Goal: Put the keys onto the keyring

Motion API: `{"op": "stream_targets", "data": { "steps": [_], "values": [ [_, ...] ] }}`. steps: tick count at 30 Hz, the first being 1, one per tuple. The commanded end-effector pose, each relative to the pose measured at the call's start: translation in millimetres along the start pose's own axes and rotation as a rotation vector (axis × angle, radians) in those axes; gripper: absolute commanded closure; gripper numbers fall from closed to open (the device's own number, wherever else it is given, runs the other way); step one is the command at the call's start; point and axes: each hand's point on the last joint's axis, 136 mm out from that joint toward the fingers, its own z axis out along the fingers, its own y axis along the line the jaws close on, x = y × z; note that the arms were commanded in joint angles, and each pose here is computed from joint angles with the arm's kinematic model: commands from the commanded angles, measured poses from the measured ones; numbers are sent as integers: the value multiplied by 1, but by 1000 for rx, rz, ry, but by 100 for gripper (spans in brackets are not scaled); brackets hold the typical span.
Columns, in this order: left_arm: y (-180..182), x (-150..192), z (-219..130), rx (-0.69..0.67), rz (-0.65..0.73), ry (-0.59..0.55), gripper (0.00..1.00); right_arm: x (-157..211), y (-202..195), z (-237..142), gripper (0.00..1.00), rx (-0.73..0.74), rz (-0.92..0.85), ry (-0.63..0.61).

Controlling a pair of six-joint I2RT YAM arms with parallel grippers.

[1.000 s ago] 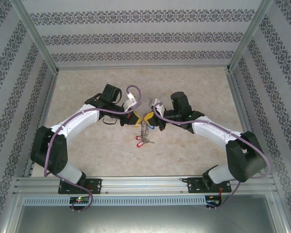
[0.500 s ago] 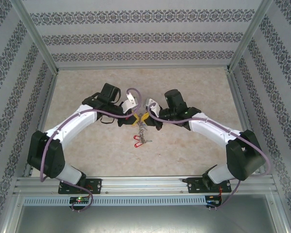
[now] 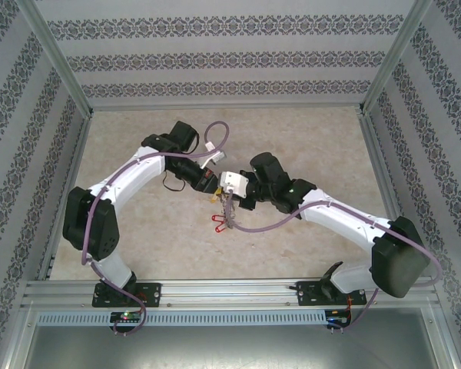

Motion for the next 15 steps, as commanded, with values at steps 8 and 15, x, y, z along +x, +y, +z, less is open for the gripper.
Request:
{"op": "stream_targets", "data": {
  "steps": [8, 15],
  "values": [
    [-56, -36, -31, 119, -105, -4, 100, -2, -27, 2, 72, 207, -144, 11],
    [-42, -57, -22, 109, -191, -85, 100, 10, -40, -25, 59, 256, -37, -50]
  ]
}}
